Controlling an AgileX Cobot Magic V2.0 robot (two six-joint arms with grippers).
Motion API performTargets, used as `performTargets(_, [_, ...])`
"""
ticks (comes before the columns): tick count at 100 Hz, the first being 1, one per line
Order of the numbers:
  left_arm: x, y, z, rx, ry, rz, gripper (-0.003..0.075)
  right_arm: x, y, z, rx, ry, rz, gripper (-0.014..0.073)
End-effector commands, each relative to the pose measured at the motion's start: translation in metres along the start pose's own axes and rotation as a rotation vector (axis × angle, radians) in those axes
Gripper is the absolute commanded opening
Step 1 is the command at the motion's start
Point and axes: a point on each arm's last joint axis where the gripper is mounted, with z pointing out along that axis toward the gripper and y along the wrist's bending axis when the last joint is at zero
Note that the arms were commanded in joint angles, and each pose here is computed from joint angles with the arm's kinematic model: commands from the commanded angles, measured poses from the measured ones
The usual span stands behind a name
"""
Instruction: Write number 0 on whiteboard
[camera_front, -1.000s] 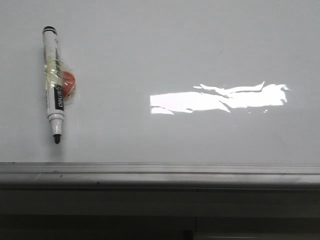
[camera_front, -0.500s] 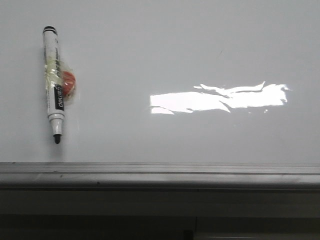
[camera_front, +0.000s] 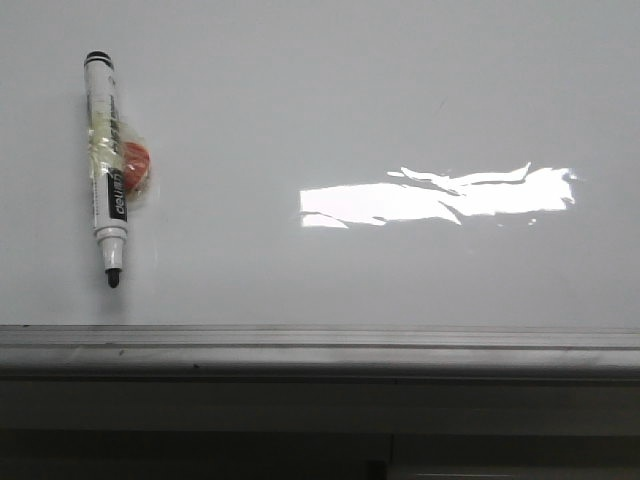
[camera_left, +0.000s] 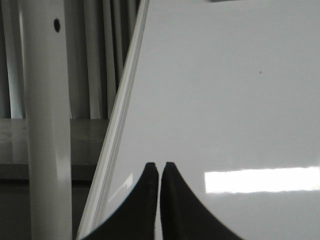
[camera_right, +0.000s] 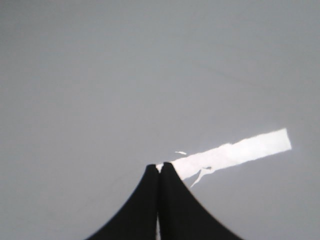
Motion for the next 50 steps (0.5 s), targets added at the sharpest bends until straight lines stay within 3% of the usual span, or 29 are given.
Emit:
performTargets(1, [-0.022,0.000,-0.001,0.004,-0.064,-0.108,-0.0020,-0.016,0.004,-0.001,-0.008,-0.036,0.057,-0.0071])
performTargets(11, [-0.038,-0.005,0.006,0.035,0.055,-0.094,-0.0020,-0.029,0.011,-0.003,-0.011,0.115,0.190,-0.0071])
performTargets(24, [-0.061,-0.008,0.022,0.045,0.118,-0.183,-0.0020,-0.049,0.022,-0.010,-0.037,0.327,0.199,-0.0071])
performTargets(38, [-0.075,-0.006,0.036,0.015,0.074,-0.290,-0.0020,-0.064,0.026,-0.012,-0.070,0.300,0.201,-0.0071])
performTargets(50, [-0.071,-0.006,0.040,0.012,0.105,-0.303,-0.0020,-0.062,0.026,-0.012,-0.066,0.322,0.199,-0.0071])
